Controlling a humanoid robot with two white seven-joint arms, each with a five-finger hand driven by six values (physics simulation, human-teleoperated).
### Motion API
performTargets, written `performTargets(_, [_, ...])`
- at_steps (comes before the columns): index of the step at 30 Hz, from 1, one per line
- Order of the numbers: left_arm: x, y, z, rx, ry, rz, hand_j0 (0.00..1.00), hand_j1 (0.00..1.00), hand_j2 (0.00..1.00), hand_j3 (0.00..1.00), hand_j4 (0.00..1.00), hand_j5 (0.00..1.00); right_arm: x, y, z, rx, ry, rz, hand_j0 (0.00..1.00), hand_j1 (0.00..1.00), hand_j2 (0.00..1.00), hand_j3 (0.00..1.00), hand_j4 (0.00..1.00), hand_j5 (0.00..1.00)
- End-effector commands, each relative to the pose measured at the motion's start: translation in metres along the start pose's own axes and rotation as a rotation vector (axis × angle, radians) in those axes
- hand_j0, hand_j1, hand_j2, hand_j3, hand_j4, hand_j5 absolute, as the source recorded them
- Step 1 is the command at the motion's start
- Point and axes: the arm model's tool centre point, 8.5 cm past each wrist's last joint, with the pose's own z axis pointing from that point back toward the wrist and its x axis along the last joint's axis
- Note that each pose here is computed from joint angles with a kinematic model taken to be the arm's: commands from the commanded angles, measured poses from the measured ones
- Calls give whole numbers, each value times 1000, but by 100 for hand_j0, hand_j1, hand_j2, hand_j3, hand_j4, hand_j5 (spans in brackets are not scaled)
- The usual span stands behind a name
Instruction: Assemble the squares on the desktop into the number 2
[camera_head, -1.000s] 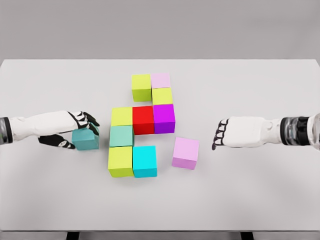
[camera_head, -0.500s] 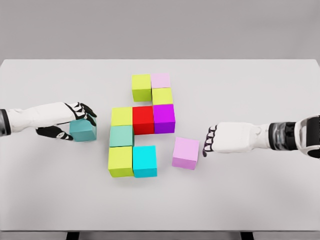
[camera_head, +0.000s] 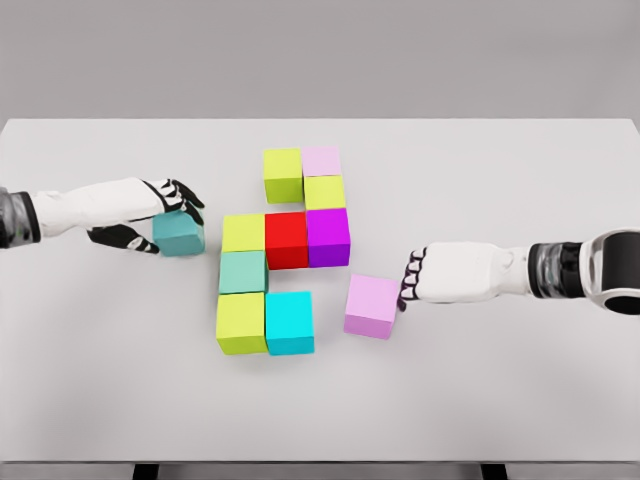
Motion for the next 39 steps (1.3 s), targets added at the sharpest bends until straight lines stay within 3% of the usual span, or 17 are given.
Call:
performTargets(1, [-3,-5,-4,-2,3,18,58,58,58,58,58,58,-4,2,1,0,11,-11,67,67,67,67,67,67])
performTargets(30, [-44,31,-36,28,107,25,59,59,59,59,59,59,1,-12,-15,-55,-17,-8,67,67,67,67,67,67])
performTargets(39, [-51,42,-57,29,129,16,60,60,60,60,60,60,-15,-5,-15,-55,24,-48,67,67,67,67,67,67])
